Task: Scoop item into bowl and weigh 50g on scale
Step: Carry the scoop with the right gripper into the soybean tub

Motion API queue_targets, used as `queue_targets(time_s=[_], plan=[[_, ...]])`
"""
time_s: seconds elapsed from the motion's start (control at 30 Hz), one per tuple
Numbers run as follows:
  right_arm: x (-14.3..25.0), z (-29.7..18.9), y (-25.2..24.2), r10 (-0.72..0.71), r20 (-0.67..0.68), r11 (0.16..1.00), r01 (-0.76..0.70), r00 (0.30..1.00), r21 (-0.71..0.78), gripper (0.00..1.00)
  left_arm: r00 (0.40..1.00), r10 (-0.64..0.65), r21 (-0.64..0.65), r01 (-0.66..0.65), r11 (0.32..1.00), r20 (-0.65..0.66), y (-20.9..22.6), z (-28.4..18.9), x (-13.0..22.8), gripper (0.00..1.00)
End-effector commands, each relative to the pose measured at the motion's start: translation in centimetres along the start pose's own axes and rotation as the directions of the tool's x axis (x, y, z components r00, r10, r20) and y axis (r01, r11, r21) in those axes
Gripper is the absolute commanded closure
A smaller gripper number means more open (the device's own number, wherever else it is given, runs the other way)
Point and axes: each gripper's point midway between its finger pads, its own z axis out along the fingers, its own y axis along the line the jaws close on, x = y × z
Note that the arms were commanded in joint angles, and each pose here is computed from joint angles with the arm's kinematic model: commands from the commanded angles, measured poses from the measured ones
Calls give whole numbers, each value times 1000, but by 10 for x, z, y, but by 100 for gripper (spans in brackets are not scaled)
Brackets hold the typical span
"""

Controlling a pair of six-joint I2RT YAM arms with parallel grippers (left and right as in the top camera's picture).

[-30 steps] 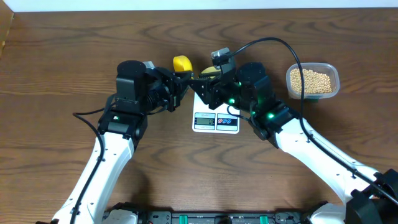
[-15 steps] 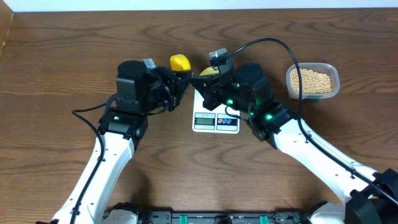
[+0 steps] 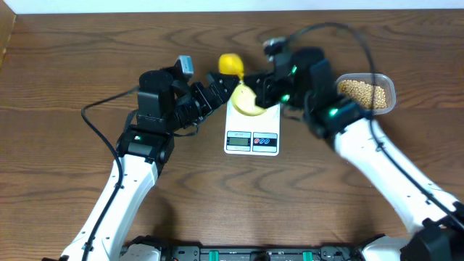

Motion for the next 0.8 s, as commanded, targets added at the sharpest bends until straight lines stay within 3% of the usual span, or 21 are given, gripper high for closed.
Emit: queue_targets(time_s=[0.0, 0.2, 0.43, 0.63, 0.77], plan=[[-48, -32, 5, -101, 40, 995, 100, 994, 31, 99, 969, 246, 20, -246, 969, 3, -6, -3, 0, 2], [-70, -102, -54, -31, -29, 934, 39, 999, 355, 99, 926, 377, 7, -377, 926, -7, -2, -3, 2, 2], [-43, -186, -148, 159, -98, 744, -54, 982, 666, 99, 906, 421, -49, -423, 905, -38, 13, -3, 5, 2], [-23, -226, -211, 305, -85, 634, -136, 949, 762, 99, 913, 405, -108, -407, 907, -41, 24, -4, 4, 2], [-9, -228, -242, 337, -151, 621, -100, 929, 777, 99, 913, 405, -108, -407, 907, -42, 24, -4, 4, 2]])
